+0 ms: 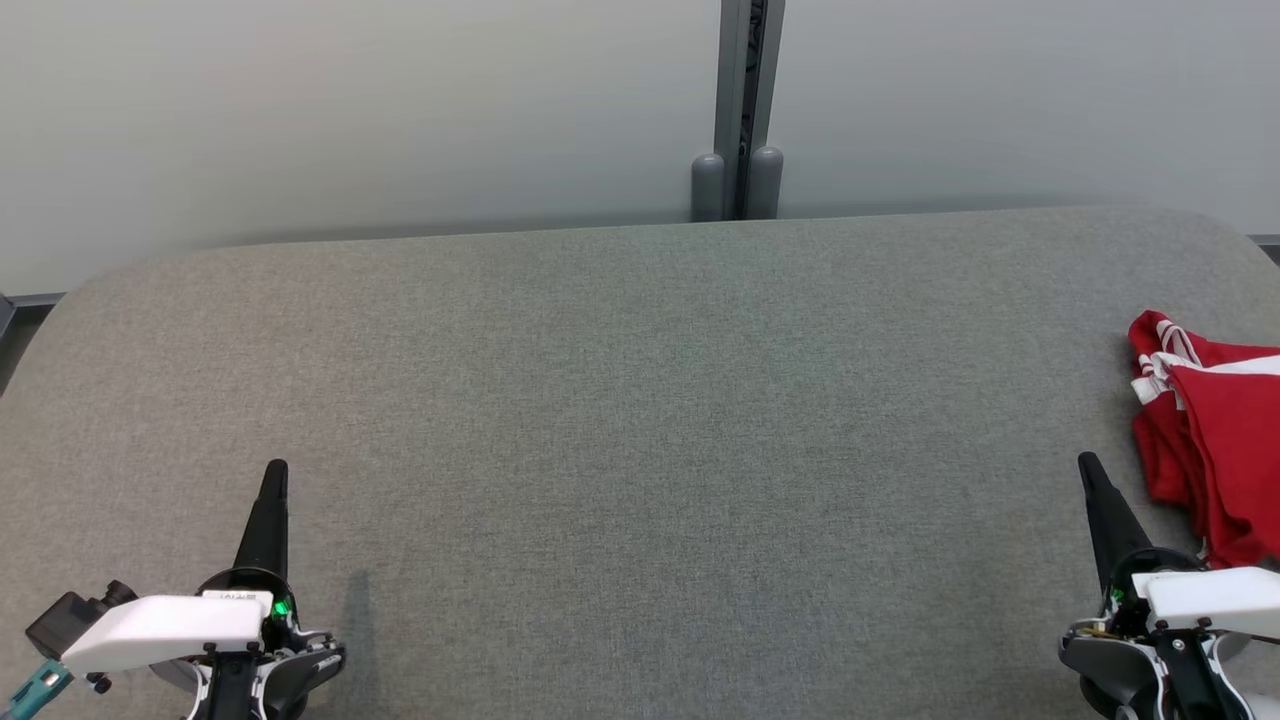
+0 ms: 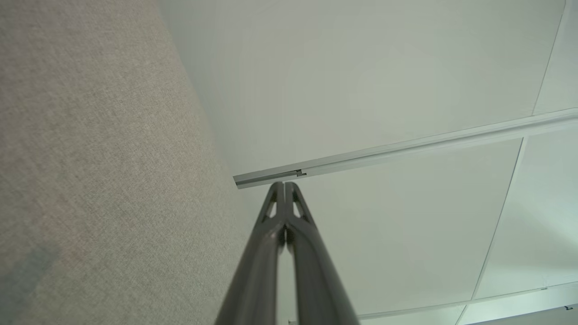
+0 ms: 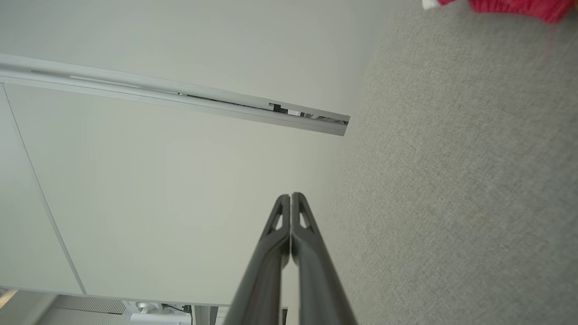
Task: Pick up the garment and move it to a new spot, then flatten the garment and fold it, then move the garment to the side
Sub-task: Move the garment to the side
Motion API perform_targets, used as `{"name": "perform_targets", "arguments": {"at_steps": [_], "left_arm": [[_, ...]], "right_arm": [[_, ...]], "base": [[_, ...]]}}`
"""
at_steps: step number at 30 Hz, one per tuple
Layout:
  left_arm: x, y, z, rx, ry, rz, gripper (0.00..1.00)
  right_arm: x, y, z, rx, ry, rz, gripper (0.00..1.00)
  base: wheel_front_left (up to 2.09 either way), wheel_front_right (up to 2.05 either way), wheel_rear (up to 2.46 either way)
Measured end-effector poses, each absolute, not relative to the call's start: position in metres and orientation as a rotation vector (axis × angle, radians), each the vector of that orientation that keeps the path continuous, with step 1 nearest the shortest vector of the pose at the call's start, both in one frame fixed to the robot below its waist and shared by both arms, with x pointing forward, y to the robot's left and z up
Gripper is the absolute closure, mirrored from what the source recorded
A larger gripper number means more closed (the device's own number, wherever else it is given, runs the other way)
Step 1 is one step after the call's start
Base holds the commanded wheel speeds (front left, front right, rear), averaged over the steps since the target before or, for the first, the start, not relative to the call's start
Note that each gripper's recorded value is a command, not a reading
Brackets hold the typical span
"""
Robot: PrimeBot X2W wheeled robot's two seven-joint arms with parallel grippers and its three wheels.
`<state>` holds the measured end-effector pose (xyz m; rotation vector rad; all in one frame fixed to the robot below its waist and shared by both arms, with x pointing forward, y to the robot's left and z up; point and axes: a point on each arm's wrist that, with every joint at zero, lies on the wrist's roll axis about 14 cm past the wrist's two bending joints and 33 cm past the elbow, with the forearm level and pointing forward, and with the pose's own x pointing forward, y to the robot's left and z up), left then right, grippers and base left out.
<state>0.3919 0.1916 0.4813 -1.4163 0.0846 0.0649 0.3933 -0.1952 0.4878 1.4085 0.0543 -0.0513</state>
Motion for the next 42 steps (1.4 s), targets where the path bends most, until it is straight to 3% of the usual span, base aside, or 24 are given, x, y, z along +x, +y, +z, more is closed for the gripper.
{"name": "perform_targets", "arguments": {"at_steps": [26,42], "left_arm": [[0.389,0.199,0.506,-1.577,0.004,0.001,1.0],[0.389,0.199,0.507,-1.577,0.004,0.001,1.0]], "right_arm": [[0.39,-0.199,0.508,1.579,0.0,0.001,1.0],[0.39,-0.199,0.508,1.579,0.0,0.001,1.0]], "base": [[0.0,0.0,0.0],[0.0,0.0,0.0]]}}
